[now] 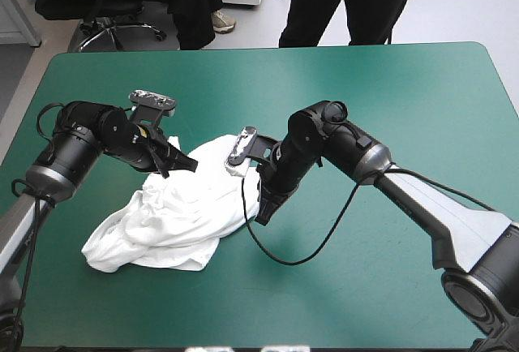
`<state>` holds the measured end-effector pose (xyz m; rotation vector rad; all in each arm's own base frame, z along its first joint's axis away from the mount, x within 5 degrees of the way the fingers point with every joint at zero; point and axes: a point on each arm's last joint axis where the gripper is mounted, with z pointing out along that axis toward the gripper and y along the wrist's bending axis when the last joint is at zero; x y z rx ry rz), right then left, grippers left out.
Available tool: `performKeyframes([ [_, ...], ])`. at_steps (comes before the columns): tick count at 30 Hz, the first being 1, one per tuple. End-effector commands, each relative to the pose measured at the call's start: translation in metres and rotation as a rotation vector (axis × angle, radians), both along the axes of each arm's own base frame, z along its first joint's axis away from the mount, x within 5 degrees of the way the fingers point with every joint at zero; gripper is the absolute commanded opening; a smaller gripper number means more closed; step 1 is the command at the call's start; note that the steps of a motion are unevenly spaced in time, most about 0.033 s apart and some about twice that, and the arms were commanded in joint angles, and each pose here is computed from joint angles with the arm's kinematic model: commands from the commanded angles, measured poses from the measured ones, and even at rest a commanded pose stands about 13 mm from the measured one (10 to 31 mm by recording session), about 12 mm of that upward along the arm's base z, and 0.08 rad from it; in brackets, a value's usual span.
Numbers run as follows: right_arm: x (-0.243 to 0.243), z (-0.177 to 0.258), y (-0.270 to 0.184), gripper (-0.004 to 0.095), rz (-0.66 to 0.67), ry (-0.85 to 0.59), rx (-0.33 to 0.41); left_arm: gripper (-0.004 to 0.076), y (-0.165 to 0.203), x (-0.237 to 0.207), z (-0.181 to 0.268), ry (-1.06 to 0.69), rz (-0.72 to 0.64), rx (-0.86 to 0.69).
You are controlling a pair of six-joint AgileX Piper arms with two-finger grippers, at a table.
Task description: Fold the cloth
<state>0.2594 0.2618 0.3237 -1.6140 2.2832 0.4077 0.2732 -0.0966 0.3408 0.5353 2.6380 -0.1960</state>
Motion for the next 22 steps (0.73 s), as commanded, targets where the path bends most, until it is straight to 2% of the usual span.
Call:
performKeyframes([
  [1,-0.006,0.026,-0.005,-0.0013,-0.006,-0.052,0.072,-0.0017,-0.001,-0.003,0.020,-0.088,0.005,-0.037],
  [16,-0.007,0.026,-0.006,-0.0013,-0.008,-0.048,0.070,-0.0017,-0.001,-0.003,0.020,-0.088,0.005,-0.037],
  [22,0.012,0.029,-0.029,-0.0013,-0.131,-0.038,0.081,-0.0017,-0.001,-0.003,0.020,-0.088,0.005,-0.037],
])
